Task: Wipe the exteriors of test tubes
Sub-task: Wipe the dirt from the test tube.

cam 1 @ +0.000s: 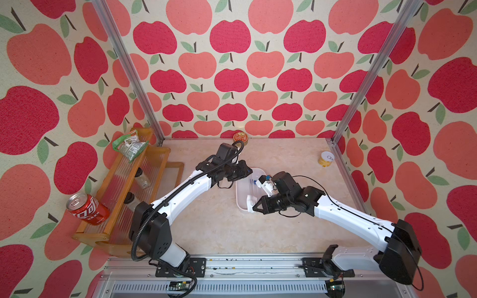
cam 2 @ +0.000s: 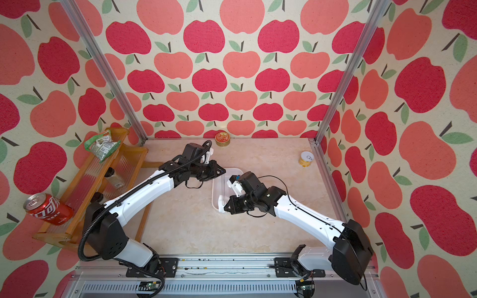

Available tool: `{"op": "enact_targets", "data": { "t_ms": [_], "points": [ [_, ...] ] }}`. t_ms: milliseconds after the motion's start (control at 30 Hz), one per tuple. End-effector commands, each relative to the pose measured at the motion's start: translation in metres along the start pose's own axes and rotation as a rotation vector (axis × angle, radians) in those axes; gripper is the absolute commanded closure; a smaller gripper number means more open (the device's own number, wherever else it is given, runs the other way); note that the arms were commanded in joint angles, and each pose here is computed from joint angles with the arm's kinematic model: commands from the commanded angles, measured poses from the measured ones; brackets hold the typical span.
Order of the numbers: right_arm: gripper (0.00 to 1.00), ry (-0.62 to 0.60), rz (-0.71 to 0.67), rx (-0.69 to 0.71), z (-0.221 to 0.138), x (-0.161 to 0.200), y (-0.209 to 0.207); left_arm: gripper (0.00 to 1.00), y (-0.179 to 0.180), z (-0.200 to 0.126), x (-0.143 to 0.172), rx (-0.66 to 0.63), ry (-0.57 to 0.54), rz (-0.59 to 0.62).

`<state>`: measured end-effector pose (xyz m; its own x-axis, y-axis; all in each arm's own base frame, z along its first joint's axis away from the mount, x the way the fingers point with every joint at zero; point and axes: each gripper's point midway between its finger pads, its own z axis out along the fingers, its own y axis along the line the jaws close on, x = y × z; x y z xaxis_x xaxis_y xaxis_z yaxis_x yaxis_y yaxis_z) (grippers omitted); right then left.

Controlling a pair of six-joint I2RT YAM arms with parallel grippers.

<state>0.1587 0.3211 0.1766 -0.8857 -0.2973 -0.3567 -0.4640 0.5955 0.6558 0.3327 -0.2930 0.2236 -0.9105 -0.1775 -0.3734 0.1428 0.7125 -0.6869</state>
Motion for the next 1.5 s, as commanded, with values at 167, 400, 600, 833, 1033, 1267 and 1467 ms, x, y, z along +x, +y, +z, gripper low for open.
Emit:
{"op": "enact_targets", "data": {
  "t_ms": [167, 400, 600, 833, 1033, 1267, 1467],
  "points": [
    [1.00, -0.016, -0.025, -0.021, -0.013, -0.018, 0.011, 0.84, 0.000, -0.002, 0.004, 0.001, 0.009, 0.009],
    [1.00, -0.041, -0.027, -0.014, -0.021, -0.030, 0.007, 0.84, -0.001, -0.002, 0.006, 0.007, 0.013, 0.011],
    [1.00, -0.062, -0.018, -0.019, -0.026, -0.050, 0.003, 0.84, -0.001, -0.005, 0.008, 0.010, 0.016, 0.009],
    [1.00, -0.093, -0.020, -0.030, -0.030, -0.086, 0.003, 0.84, -0.001, -0.005, 0.012, 0.006, 0.021, 0.010],
    [1.00, -0.107, -0.010, -0.037, -0.035, -0.107, 0.005, 0.84, 0.002, -0.008, 0.014, -0.002, 0.016, 0.008],
    [1.00, -0.077, 0.010, -0.069, -0.031, -0.089, 0.009, 0.84, 0.004, -0.009, 0.010, -0.020, 0.004, 0.017],
    [1.00, -0.048, 0.011, -0.103, -0.027, -0.065, 0.018, 0.84, 0.004, -0.009, 0.004, -0.032, -0.009, 0.023]
  ]
}}
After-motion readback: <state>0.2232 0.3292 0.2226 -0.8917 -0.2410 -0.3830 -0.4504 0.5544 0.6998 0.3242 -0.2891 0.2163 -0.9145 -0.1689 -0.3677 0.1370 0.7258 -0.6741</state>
